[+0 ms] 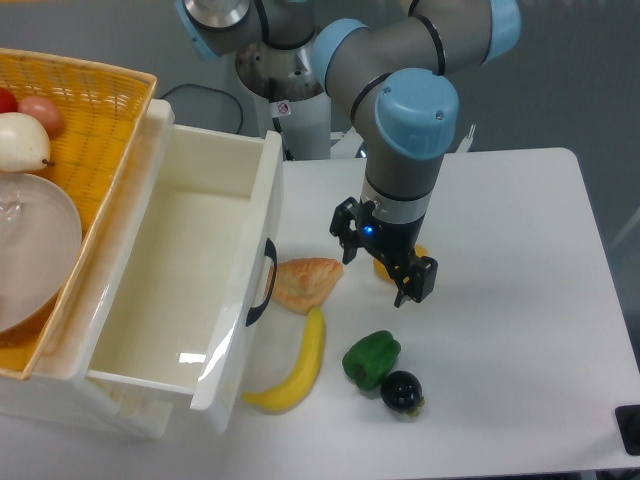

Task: Pick up the yellow pepper

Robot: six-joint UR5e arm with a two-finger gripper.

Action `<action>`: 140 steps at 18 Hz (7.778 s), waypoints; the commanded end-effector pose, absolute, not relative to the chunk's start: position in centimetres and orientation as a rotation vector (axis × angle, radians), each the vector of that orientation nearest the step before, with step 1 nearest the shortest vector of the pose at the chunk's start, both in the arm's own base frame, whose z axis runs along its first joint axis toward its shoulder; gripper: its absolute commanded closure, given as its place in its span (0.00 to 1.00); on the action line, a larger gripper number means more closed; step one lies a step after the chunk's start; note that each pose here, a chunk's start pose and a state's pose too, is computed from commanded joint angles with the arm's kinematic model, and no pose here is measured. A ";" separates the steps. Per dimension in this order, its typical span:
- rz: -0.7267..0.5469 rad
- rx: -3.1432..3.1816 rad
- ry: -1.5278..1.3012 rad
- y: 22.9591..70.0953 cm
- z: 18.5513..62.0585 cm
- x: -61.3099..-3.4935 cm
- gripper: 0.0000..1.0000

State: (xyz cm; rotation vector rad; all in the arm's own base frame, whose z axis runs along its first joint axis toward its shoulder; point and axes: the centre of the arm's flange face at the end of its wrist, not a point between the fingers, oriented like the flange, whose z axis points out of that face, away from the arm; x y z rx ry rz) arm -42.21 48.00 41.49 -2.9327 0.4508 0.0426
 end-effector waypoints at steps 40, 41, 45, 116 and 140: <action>0.019 -2.816 1.148 46.5 33.8 -42.4 0.00; 0.011 -2.794 1.207 46.4 33.4 -42.6 0.00; -0.017 -2.701 1.417 45.2 31.9 -43.7 0.00; -0.188 -2.518 1.842 39.6 24.5 -48.0 0.60; -0.068 -2.729 1.111 47.3 38.3 -39.9 0.60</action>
